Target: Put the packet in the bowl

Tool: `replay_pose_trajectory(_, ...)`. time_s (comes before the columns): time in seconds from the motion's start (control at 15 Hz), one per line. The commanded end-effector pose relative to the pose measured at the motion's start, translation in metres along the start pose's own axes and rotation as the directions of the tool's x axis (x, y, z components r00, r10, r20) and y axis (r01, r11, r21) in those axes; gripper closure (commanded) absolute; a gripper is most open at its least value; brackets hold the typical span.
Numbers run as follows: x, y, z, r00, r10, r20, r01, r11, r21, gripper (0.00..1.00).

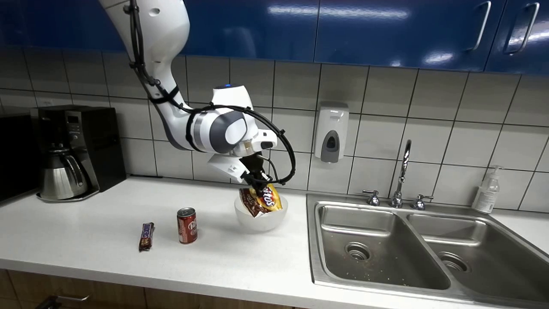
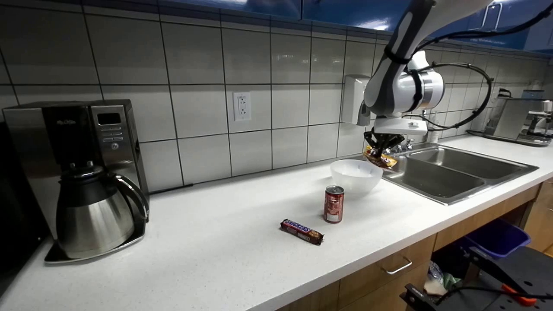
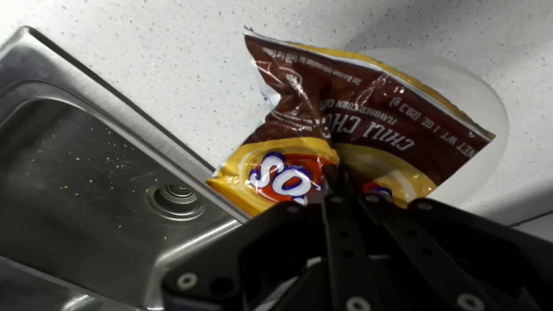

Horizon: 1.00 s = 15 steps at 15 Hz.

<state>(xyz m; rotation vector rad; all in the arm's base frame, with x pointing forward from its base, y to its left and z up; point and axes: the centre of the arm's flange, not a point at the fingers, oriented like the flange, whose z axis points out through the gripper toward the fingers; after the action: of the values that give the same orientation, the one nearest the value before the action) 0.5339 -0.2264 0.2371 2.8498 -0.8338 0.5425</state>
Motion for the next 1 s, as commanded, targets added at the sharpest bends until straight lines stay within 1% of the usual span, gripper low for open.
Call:
replay_pose_trajectory(0.0,0.017,-0.017,0.023,1.0,0.018,-0.023,-0.018,1.0,-0.004,1.0)
replay_pose_trajectory(0.13,0.021,-0.029,0.039,0.999,0.02,-0.027,-0.02,1.0,-0.005,1.0)
replay_pose_trajectory(0.6,0.036,-0.093,0.102,0.999,0.028,-0.038,-0.028,1.0,-0.009,1.0)
replay_pose_trajectory(0.8,0.04,-0.108,0.122,0.999,0.024,-0.044,-0.025,1.0,-0.017,1.0)
replay_pose_trajectory(0.87,0.041,-0.112,0.126,0.999,0.025,-0.047,-0.026,0.999,-0.019,0.77)
replay_pose_trajectory(0.93,0.042,-0.113,0.13,0.999,0.023,-0.049,-0.024,0.999,-0.023,0.72)
